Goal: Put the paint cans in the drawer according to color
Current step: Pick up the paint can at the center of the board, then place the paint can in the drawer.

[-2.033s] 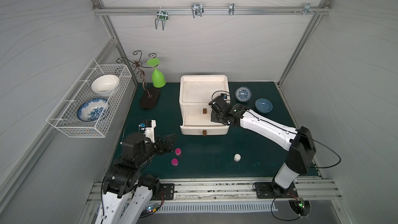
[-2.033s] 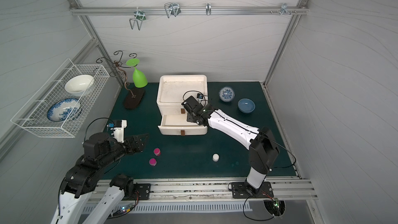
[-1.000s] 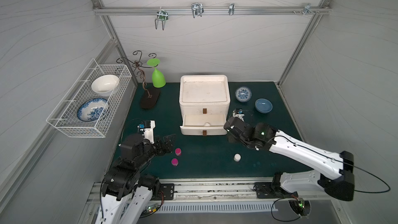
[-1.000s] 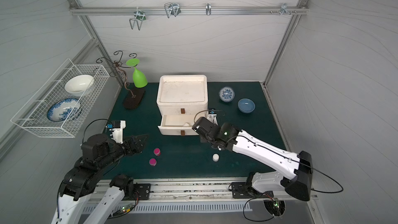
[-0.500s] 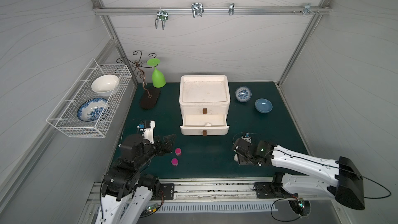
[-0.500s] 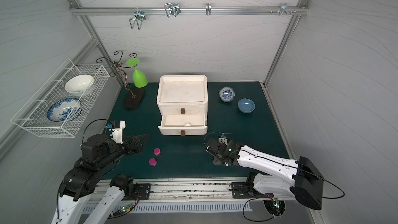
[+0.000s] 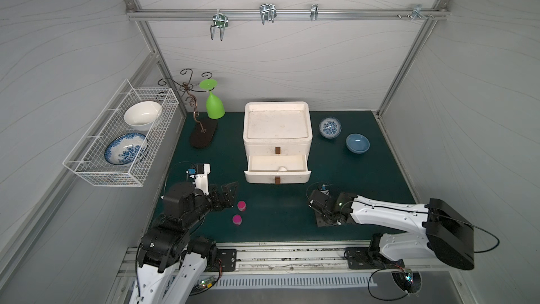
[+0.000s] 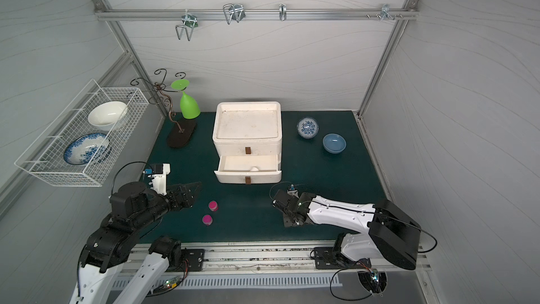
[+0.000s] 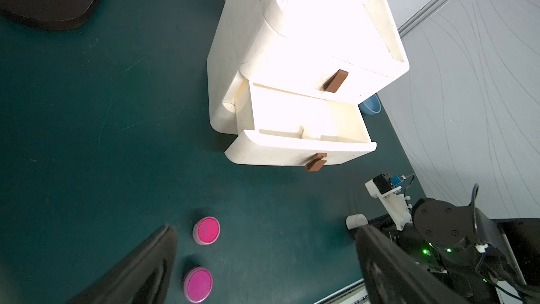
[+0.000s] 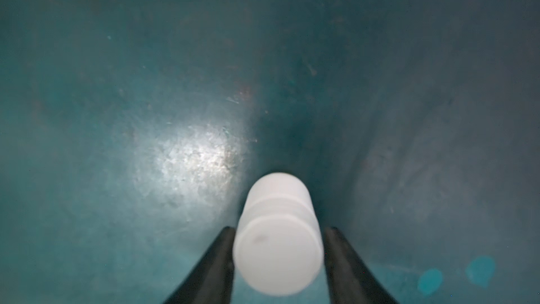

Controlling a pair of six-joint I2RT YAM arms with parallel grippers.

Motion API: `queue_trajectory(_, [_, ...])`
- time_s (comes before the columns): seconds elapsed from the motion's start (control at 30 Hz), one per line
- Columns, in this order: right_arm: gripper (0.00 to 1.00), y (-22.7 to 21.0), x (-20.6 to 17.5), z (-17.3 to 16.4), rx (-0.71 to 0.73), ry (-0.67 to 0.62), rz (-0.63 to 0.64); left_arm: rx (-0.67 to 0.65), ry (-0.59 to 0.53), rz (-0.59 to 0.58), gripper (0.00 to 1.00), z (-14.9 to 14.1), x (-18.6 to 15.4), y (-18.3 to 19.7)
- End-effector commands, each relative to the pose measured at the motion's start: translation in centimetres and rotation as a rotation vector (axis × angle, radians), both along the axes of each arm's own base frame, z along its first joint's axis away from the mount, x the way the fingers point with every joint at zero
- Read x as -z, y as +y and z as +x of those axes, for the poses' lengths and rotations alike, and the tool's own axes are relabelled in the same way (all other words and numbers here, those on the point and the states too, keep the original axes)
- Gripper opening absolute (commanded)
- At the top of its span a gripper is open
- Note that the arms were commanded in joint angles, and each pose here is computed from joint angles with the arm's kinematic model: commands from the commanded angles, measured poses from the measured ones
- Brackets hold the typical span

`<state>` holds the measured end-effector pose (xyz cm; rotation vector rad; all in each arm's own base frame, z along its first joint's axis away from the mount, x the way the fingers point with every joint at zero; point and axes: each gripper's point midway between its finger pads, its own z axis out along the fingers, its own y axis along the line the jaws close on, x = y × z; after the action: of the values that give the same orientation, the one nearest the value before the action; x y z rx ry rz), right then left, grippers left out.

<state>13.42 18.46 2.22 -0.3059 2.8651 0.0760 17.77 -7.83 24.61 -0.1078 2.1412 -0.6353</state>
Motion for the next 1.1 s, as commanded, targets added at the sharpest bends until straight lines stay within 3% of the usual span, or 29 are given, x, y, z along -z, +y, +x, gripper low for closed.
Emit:
queue_trajectory(0.0, [0.38,-0.5,0.5,0.8,-0.030,-0.019,-0.029,-0.002,-0.037,0.003,0.99,0.5,-0.7,0.0])
queue_trajectory(0.13, [0.10,-0.8,-0.5,1.1,-0.073,-0.028,-0.060,-0.001,-0.040,0.002,0.99,0.5,-0.8,0.0])
queue_trajectory(0.17, [0.08,-0.8,-1.3,1.2,-0.096,-0.037,-0.068,0.001,-0.041,0.002,1.00,0.5,-0.8,0.0])
queue_trajectory(0.3, [0.08,0.7,-7.4,1.8,-0.238,-0.161,-0.045,0.006,-0.043,-0.001,1.00,0.4,-0.8,-0.1])
queue_trajectory(0.43, [0.09,3.8,-14.5,2.8,-0.382,-0.302,0.085,0.005,-0.055,-0.003,0.99,0.3,-1.0,-0.1])
queue_trajectory(0.57, [0.09,9.1,-19.3,4.4,-0.577,-0.412,0.155,0.004,-0.062,-0.004,1.00,0.2,-1.2,0.0])
queue_trajectory(0.73, [0.12,16.5,-20.7,5.9,-0.888,-0.547,0.196,0.002,-0.060,-0.001,0.99,0.2,-1.1,0.0])
queue_trajectory(0.83, [0.15,19.1,-20.3,6.8,-1.087,-0.627,0.126,-0.002,-0.057,-0.002,0.99,0.2,-1.1,0.1])
queue_trajectory(1.07, [0.15,20.5,-21.0,10.7,-1.208,-0.647,0.084,0.006,-0.055,-0.003,0.99,0.2,-1.0,-0.1])
